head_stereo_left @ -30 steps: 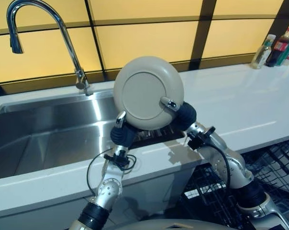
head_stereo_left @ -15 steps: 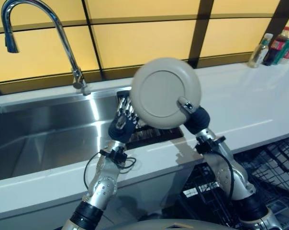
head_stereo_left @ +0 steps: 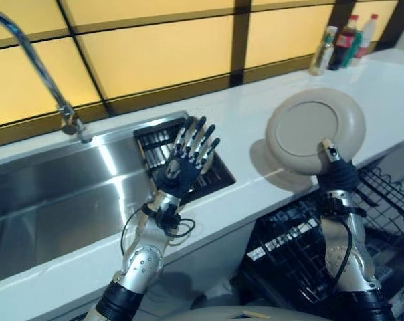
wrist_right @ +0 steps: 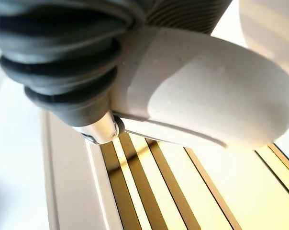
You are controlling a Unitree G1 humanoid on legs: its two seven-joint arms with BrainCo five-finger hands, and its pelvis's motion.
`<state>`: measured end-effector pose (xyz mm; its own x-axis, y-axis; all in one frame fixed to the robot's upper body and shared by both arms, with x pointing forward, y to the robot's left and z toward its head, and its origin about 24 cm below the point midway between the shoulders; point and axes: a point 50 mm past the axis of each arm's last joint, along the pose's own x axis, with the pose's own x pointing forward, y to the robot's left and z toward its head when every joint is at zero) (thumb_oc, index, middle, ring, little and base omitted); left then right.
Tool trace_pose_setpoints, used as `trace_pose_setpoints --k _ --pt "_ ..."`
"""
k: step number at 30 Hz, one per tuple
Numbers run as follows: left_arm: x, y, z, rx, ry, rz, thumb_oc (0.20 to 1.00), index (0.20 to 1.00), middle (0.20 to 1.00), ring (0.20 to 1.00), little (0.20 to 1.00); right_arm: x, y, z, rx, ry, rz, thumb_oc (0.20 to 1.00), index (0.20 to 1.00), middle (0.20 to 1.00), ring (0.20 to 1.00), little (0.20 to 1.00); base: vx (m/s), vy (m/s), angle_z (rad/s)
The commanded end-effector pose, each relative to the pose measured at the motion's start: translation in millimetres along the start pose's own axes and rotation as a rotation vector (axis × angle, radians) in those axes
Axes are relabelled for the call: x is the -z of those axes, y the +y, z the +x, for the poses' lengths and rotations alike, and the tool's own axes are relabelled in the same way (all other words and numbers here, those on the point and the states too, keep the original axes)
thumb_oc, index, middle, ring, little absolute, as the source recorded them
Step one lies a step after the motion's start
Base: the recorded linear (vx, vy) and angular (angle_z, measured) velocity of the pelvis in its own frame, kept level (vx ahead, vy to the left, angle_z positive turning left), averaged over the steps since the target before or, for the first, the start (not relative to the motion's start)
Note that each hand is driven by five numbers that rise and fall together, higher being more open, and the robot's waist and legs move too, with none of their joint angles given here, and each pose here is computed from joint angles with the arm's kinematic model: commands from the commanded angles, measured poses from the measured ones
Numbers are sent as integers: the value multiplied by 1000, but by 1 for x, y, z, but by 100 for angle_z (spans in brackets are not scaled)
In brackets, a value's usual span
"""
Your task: Pick up plates and place into dishwasher.
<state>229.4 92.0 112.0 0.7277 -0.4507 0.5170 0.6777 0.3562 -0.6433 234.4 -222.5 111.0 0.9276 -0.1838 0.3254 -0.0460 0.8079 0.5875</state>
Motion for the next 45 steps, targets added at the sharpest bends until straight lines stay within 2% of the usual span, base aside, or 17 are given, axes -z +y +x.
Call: trace_pose_setpoints --k 1,4,8,13,17,26,30,37,45 --pt "1 -12 10 86 14 14 1000 1000 1000 1000 1000 -30 3 9 -9 -226 91 200 200 200 200 200 4 28 -15" --pt "9 -8 8 57 42 -41 1000 1000 1000 1000 1000 -30 -5 5 56 -230 55 200 200 200 200 200 4 24 -18" --pt "21 -14 8 101 75 -94 1000 1000 1000 1000 1000 -27 -16 8 117 -204 -63 200 200 200 200 200 -2 4 -10" --pt "29 -20 10 148 122 -132 1000 1000 1000 1000 1000 -36 -36 8 204 -253 -93 200 200 200 200 200 2 -10 -11" --pt "41 -29 16 194 174 -149 1000 1000 1000 1000 1000 -32 -60 8 359 -230 -228 200 200 200 200 200 2 -18 -17" --pt "64 -20 -8 195 277 -265 1000 1000 1000 1000 1000 -10 -63 2 333 -104 -219 200 200 200 200 200 5 -1 -8" --pt "67 -15 -14 187 281 -254 1000 1000 1000 1000 1000 0 -64 4 285 -3 -274 200 200 200 200 200 -6 27 -13" --pt "76 -4 -29 123 365 -230 1000 1000 1000 1000 1000 0 -78 -1 336 11 -298 200 200 200 200 200 -31 -7 -1" --pt "83 15 -58 41 430 -220 1000 1000 1000 1000 1000 6 -81 -8 312 76 -352 200 200 200 200 200 -6 -3 1"
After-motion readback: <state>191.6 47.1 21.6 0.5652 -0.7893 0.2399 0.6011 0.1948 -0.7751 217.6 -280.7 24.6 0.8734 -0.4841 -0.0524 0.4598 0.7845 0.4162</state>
